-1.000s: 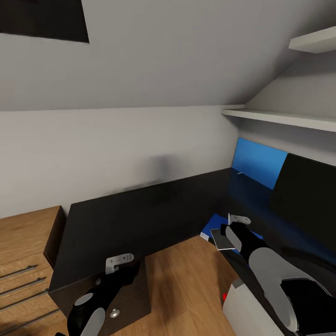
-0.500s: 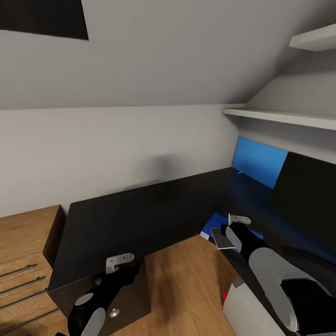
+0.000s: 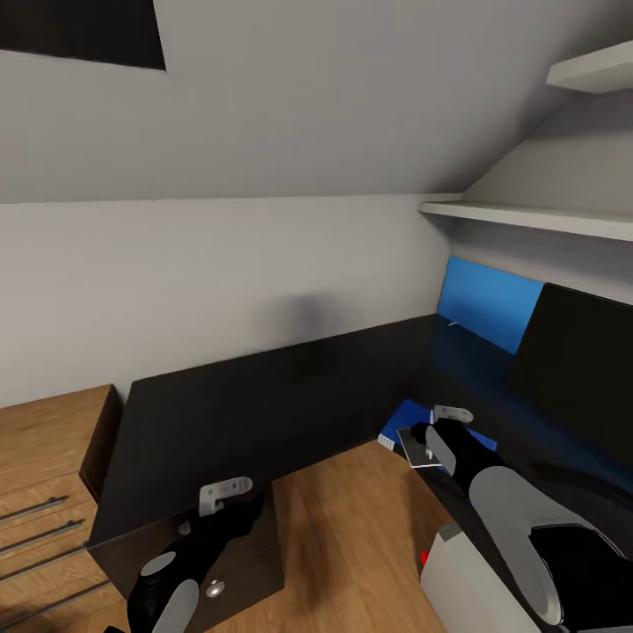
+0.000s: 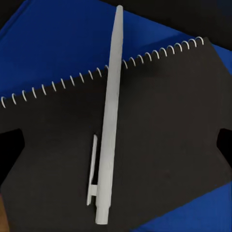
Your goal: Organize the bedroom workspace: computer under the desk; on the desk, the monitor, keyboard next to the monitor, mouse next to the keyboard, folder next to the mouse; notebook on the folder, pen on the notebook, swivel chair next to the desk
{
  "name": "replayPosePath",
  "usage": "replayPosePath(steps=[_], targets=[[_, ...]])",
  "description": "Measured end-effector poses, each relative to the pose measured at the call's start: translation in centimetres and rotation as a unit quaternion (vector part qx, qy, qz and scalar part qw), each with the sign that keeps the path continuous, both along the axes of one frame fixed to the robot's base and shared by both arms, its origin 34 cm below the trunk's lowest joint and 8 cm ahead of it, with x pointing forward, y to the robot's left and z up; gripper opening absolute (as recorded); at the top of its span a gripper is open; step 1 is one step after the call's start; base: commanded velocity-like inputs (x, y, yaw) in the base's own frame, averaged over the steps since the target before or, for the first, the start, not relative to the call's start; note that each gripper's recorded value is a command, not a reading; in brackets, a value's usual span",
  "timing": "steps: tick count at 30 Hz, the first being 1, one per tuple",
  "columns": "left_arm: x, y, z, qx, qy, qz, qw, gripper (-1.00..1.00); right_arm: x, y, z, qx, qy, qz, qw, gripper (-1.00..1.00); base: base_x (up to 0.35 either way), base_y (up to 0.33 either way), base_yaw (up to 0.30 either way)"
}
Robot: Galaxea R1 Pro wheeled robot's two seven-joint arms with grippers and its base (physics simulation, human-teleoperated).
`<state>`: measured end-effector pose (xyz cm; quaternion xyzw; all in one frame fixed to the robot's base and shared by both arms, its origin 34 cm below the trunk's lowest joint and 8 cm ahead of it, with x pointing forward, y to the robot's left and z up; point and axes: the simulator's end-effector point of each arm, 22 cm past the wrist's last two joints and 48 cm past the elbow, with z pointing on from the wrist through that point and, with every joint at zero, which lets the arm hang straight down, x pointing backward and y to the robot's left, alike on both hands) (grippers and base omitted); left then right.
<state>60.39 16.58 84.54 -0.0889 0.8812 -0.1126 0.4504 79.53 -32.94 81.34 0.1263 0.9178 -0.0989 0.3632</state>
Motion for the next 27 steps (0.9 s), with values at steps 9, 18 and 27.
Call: replayPosePath(steps=[9,18,27], targets=[[-0.1,0.0,1.0,0.0,0.0,0.0,1.0,1.0,0.1,0.1,1.2,0.0,-0.003,0.0,1.0,1.0,0.0,0.0,0.0],[-0.3,0.0,1.2,0.001,0.008,0.0,1.0,1.0,3.2,6.3,8.3,0.033,-0.102,0.036,0.9936,1.0,0.0,0.0,0.0],[-0.7,0.3,-0.3,0.006,0.023,0.003,0.9997,1.0,1.1,14.7,10.9,0.045,-0.139,0.11,0.9832,1.0,-0.004,0.0,0.0]])
